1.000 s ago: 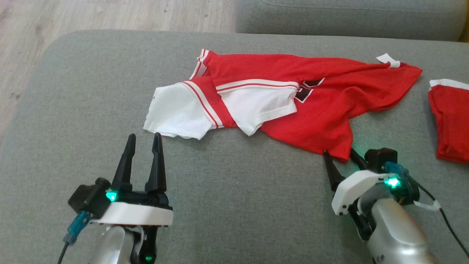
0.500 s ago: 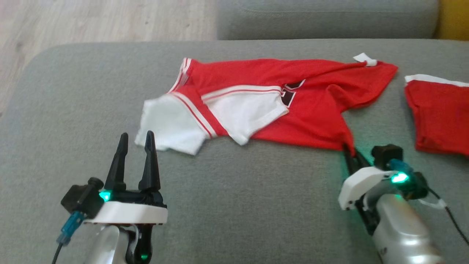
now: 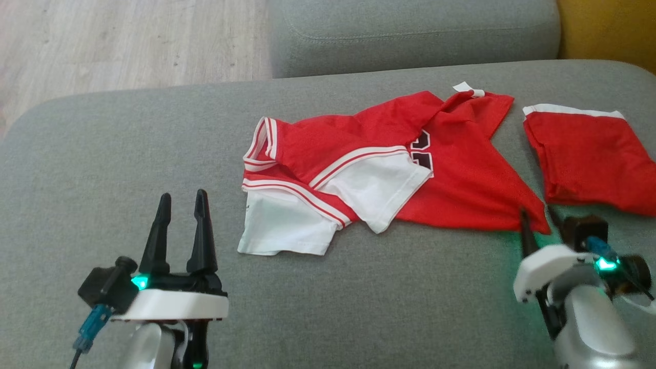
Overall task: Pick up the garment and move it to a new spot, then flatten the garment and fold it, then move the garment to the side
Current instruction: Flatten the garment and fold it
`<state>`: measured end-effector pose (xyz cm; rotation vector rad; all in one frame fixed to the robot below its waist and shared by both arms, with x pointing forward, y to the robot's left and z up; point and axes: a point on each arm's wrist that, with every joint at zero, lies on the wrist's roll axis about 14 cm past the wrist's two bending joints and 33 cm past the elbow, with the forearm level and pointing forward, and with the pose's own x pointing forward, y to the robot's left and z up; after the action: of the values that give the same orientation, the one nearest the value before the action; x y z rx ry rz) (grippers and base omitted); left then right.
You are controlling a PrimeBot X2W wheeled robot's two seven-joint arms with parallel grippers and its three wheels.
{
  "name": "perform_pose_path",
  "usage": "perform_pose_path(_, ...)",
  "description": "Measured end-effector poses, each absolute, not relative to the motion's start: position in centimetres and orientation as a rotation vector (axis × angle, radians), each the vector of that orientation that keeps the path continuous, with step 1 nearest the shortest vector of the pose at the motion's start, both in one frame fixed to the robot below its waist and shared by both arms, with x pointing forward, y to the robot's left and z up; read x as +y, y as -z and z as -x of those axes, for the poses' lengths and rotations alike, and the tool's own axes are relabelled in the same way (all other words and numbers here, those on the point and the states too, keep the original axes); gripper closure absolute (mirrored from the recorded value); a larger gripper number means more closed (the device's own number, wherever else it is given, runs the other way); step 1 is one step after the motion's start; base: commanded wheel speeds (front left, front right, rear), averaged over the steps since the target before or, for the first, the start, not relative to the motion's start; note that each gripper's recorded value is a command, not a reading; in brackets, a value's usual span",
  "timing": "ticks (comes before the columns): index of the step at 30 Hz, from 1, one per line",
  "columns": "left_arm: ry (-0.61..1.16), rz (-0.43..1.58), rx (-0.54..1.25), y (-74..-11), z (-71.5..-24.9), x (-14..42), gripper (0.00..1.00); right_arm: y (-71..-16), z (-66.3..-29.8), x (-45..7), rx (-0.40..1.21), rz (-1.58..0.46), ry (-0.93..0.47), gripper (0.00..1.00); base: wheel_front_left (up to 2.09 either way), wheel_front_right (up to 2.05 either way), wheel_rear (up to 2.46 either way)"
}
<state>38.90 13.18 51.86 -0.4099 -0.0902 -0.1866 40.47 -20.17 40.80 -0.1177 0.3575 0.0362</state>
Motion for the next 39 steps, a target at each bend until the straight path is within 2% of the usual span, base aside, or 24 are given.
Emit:
perform_pose_path(8,0.188,0.412,-0.086,-51.7,-39.0,13.1,0.0,-48.6,-43.0,-14.4,0.033,0.013,-0.18,0.0,0.0,0.0,0.0)
perform_pose_path(12,0.182,0.408,-0.085,-51.7,-38.8,13.3,0.0,-49.2,-41.6,-12.4,-0.005,-0.048,-0.232,0.0,0.0,0.0,0.0)
perform_pose_path(17,0.167,0.405,-0.082,-51.5,-38.5,13.8,0.0,-48.0,-40.2,-10.6,0.023,-0.066,-0.282,0.0,0.0,0.0,0.0)
perform_pose_path(20,0.16,0.404,-0.074,-51.2,-38.3,14.0,0.0,-47.3,-40.2,-8.3,0.044,-0.026,-0.359,0.0,0.0,0.0,0.0)
perform_pose_path(27,0.123,0.4,-0.05,-50.2,-37.9,15.1,0.0,-42.5,-39.7,-3.1,0.212,0.112,-0.559,0.0,0.0,0.0,0.0)
perform_pose_path(39,0.073,0.391,-0.04,-49.6,-37.9,16.7,0.0,-37.9,-40.4,-1.4,0.373,0.25,-0.672,0.0,0.0,0.0,0.0)
